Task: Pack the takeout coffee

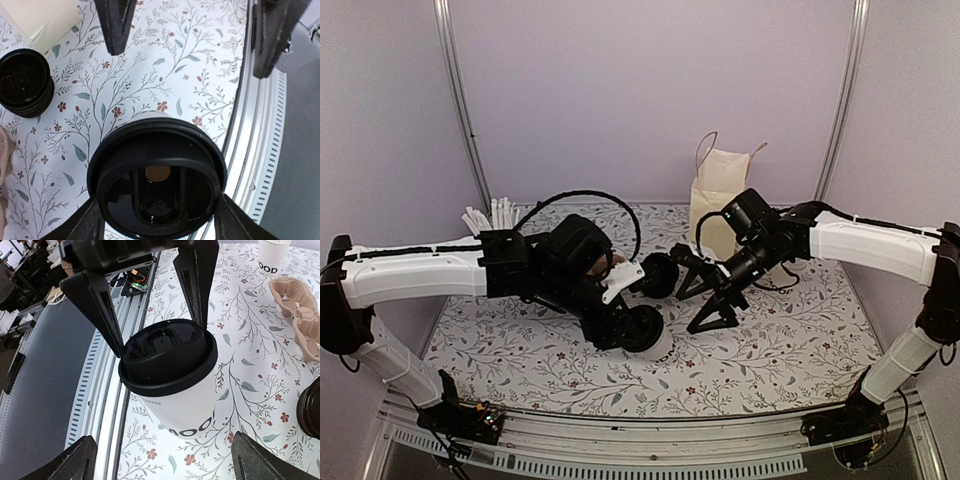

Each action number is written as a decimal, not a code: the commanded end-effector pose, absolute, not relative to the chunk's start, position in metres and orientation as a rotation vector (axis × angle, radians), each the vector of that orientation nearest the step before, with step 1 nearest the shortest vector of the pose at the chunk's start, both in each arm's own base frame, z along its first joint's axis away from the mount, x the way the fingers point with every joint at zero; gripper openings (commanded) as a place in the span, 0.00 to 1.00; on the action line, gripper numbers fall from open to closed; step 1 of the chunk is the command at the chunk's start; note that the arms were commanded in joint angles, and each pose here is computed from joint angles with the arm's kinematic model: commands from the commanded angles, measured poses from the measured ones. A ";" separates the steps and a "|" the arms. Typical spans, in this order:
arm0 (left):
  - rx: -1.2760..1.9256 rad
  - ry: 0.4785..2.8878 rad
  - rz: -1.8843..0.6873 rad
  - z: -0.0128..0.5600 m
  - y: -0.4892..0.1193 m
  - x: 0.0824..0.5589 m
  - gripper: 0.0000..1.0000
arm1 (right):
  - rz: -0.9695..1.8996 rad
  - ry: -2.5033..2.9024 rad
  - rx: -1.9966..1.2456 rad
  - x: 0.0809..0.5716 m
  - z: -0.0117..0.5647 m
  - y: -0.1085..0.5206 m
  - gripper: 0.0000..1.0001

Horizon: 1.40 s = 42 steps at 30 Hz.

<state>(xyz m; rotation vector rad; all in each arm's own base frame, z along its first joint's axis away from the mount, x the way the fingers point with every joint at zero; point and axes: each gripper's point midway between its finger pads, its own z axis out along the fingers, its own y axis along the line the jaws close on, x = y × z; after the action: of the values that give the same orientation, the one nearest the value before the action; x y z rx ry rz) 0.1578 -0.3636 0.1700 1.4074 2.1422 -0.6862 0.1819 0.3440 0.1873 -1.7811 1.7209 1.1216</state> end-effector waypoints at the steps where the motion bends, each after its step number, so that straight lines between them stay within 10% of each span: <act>1: 1.424 2.283 -0.510 0.158 -0.346 0.165 0.59 | 1.244 1.830 -1.644 0.195 0.187 0.348 0.95; 15: 1.451 2.396 -0.452 0.129 -0.352 0.168 0.66 | 1.427 2.006 -1.453 0.220 0.160 0.335 0.89; 20: 1.419 2.364 -0.457 0.135 -0.357 0.174 0.99 | 1.420 2.021 -1.450 0.221 0.157 0.335 0.90; 42: 0.701 2.267 -0.925 0.174 -0.339 0.195 0.93 | 1.440 2.166 -1.444 0.221 0.126 0.354 0.80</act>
<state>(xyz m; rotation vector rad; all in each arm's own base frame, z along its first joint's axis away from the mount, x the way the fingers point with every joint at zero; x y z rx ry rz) 0.1898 -0.3294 0.1606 0.8804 2.3094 -0.7447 0.2214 0.3399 0.1319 -1.4366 2.1307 1.4216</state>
